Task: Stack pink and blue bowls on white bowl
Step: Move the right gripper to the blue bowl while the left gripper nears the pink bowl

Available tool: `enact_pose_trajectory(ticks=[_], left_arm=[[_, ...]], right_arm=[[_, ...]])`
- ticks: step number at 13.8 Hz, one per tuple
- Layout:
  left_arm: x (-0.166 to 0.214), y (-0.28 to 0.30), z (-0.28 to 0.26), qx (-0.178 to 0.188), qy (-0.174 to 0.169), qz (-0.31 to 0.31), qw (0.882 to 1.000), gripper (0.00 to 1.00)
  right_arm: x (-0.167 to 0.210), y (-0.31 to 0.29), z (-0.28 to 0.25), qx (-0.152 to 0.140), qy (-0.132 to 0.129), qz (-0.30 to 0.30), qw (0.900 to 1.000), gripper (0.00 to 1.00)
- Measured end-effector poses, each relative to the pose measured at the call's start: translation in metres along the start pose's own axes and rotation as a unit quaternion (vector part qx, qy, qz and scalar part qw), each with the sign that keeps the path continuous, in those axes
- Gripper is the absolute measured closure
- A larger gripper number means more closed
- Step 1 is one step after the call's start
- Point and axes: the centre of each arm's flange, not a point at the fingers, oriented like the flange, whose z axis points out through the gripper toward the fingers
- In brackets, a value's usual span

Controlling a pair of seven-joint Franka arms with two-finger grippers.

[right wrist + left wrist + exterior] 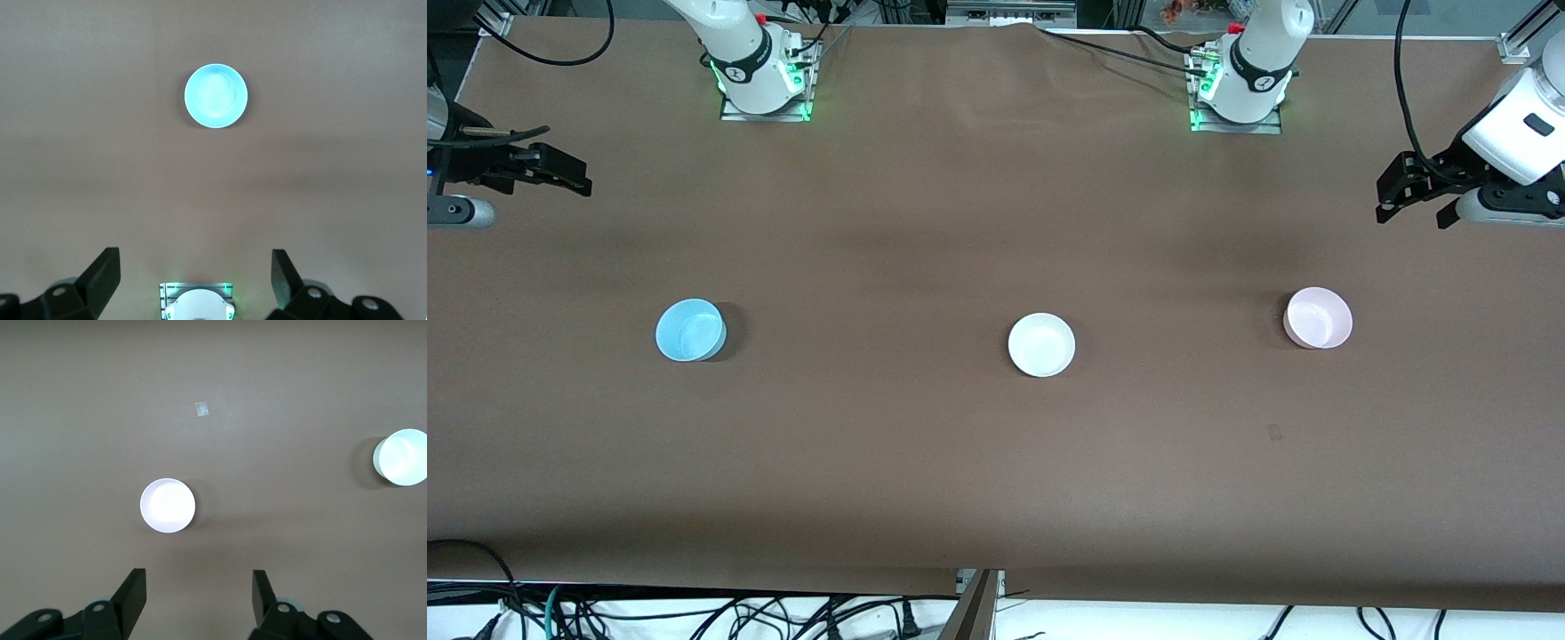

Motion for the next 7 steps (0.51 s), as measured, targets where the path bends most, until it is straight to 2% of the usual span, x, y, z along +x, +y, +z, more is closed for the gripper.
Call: enact_pose_trajectory(ticks=[3,6,7], left_arm=[[0.000,-0.001,0.001,-0.016,-0.001,-0.004,1.000,0.27],[0.003,-0.005,0.007,-0.013,-0.007,-0.008,1.000,0.24],[0.004,-0.007,0.013,-0.011,-0.013,-0.009,1.000,0.26]], right_arm=[[0.001,0.000,-0.003,0.000,0.006,0.000,1.000,0.00],[0.002,0.000,-0.004,0.000,0.007,0.000,1.000,0.00],[0.002,0.000,-0.004,0.000,0.007,0.000,1.000,0.00]])
